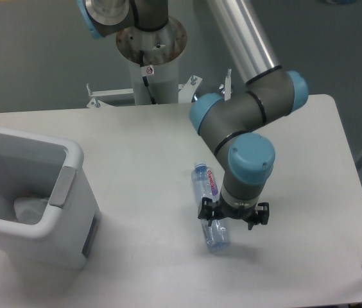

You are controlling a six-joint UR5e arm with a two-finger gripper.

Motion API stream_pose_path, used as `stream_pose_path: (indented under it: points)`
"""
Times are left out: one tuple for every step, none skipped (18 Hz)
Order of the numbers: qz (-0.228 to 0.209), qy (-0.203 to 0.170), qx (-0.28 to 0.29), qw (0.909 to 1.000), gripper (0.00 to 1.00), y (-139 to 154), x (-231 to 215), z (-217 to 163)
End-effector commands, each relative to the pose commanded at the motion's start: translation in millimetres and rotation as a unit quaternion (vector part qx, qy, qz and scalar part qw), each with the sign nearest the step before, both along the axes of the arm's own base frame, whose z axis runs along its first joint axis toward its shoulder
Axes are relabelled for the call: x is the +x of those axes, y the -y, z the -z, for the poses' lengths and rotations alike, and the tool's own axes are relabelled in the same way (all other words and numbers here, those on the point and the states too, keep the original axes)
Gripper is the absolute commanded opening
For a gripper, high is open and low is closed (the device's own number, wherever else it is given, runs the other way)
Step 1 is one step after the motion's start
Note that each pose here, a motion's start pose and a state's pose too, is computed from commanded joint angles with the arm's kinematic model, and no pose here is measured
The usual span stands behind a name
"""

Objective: Place the trash in the trash can
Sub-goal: 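Lower the gripper around the bottle's middle and close it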

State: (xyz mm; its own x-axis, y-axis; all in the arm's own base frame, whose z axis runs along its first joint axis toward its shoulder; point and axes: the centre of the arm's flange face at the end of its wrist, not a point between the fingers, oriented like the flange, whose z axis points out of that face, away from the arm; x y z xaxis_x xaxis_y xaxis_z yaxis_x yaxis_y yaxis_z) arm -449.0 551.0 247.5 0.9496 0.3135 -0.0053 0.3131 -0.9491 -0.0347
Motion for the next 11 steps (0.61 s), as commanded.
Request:
stream_pose_path:
  points:
    - [-0.002, 0.000, -0.003, 1.0000, 1.00, -3, 1, 3]
    - [-0.001, -0.001, -0.007, 1.0000, 1.00, -8, 2, 7]
    - [-0.004, -0.006, -0.014, 0.9999, 1.00, -11, 1, 11]
    - [-0.009, -0.009, -0.022, 0.9997, 1.00, -14, 0, 17]
    - [-0.011, -0.013, -0.026, 0.9995, 1.00, -19, 2, 20]
    - [-0.016, -0.015, -0.029, 0.9993, 1.00, -21, 0, 22]
    - [-0.018, -0.015, -0.033, 0.9992, 1.00, -22, 0, 24]
    - [-0.018, -0.014, -0.035, 0.9991, 1.00, -22, 0, 27]
    - [-0.018, -0.012, -0.037, 0.9991, 1.00, -23, 0, 31]
    - [-0.018, -0.012, -0.036, 0.9991, 1.00, -25, 0, 32]
    - [-0.022, -0.013, -0.037, 0.9990, 1.00, -27, 1, 33]
